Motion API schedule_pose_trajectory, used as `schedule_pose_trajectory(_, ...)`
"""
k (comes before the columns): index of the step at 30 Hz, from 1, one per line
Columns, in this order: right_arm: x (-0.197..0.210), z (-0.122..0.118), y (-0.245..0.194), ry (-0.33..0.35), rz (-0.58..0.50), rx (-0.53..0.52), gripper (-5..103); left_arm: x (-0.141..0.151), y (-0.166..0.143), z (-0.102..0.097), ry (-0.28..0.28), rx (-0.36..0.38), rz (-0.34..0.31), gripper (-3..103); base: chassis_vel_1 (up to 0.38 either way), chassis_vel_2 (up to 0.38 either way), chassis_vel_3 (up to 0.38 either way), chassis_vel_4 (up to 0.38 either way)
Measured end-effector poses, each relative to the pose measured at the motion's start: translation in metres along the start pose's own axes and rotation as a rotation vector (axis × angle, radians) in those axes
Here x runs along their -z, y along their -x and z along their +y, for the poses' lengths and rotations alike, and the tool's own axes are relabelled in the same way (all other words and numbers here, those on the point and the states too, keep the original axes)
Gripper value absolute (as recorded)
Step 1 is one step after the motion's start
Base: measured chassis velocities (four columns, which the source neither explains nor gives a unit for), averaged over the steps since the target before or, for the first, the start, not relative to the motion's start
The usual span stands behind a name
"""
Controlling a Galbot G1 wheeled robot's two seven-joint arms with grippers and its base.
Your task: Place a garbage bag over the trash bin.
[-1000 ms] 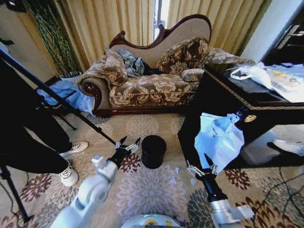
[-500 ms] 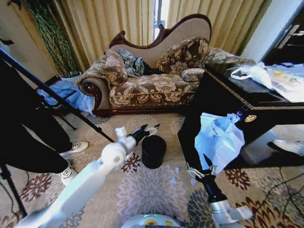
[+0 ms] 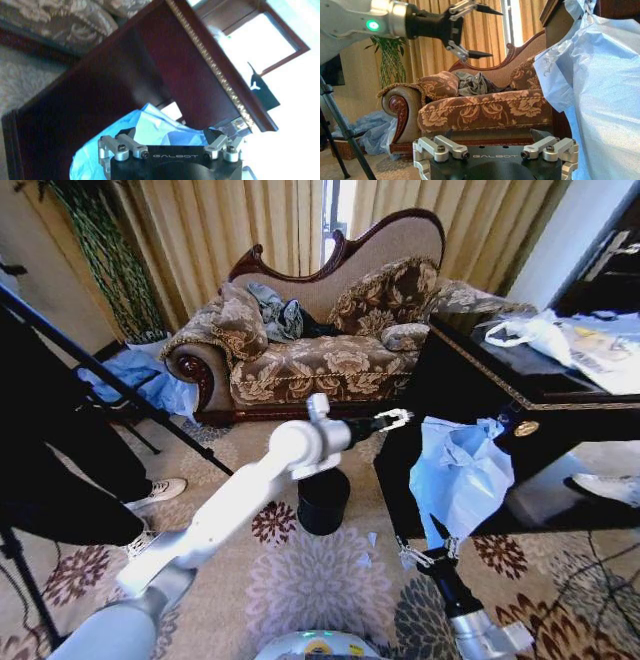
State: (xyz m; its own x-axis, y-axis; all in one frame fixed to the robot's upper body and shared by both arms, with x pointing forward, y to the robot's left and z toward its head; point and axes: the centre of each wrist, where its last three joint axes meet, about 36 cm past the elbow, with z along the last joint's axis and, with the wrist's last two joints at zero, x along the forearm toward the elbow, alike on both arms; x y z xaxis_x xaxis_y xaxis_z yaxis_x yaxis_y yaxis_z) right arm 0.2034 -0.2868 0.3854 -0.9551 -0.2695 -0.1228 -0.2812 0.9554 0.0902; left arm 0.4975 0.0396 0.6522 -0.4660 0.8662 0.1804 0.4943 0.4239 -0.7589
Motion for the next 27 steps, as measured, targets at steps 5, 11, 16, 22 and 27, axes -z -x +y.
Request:
schedule_pose_trajectory(5,-0.001,0.000,0.000,0.003,-0.001,-0.001,100,0.003,0.022,0.003,-0.039,0.027,0.027,93,0.000,0.000,0.000,0.000)
schedule_pose_trajectory(11,-0.003,-0.001,0.000,0.005,0.002,-0.001,100,0.002,0.053,-0.003,-0.061,0.038,0.068,93,0.000,0.000,0.000,0.000)
schedule_pose_trajectory(16,-0.005,-0.002,-0.001,0.007,0.003,-0.007,100,-0.009,0.067,-0.011,-0.067,0.037,0.110,93,0.000,0.000,0.000,0.000)
schedule_pose_trajectory(22,-0.007,-0.002,-0.001,0.011,0.005,-0.009,100,-0.022,0.083,-0.018,-0.080,0.028,0.143,93,0.000,0.000,0.000,0.000)
schedule_pose_trajectory(27,-0.007,-0.001,0.000,0.013,0.002,-0.009,100,-0.029,0.098,-0.027,-0.102,0.017,0.160,90,0.000,0.000,0.000,0.000)
